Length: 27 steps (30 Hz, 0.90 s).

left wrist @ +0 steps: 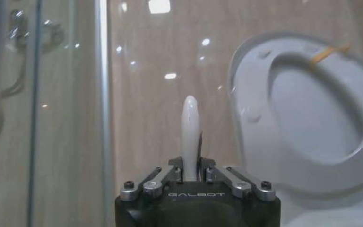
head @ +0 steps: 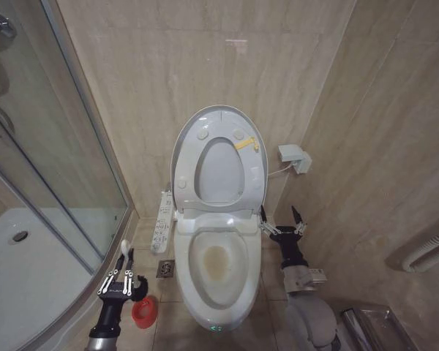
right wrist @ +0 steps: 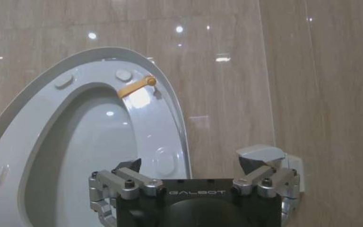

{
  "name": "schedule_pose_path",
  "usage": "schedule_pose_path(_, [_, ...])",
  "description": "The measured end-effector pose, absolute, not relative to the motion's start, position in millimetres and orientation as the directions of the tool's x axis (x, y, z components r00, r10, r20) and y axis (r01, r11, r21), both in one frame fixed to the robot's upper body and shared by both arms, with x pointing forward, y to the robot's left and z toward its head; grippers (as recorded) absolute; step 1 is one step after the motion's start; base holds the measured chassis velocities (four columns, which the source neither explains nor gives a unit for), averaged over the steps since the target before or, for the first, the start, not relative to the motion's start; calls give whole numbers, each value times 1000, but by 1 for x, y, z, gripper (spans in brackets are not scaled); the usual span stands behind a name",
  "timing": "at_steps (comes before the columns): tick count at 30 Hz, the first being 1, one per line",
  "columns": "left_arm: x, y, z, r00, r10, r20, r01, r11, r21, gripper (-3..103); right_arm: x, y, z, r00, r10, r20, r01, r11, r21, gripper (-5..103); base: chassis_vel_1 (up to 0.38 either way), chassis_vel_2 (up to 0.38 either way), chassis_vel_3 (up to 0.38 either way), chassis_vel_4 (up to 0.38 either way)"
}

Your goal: Open the toilet lid, clean the toilet bowl with a toilet brush, close the toilet lid, and flush.

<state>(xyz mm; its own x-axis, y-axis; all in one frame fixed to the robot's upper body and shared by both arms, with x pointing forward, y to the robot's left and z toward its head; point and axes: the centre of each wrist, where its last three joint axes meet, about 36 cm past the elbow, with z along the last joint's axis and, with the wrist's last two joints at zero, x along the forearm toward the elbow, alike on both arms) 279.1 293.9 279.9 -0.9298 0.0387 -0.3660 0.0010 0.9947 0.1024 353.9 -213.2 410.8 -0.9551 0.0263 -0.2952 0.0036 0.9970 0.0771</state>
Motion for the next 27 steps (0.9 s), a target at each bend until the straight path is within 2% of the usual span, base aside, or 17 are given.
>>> schedule_pose_path(10, [307, 302, 222, -956, -23, -293, -50, 995, 83, 18, 354, -213, 411, -955, 26, -295, 4, 997, 77, 100, 0, 0, 0, 0])
schedule_pose_path(27, [311, 304, 155, -984, -33, -174, -52, 993, 102, 18, 354, -213, 411, -955, 26, -295, 4, 997, 77, 100, 0, 0, 0, 0])
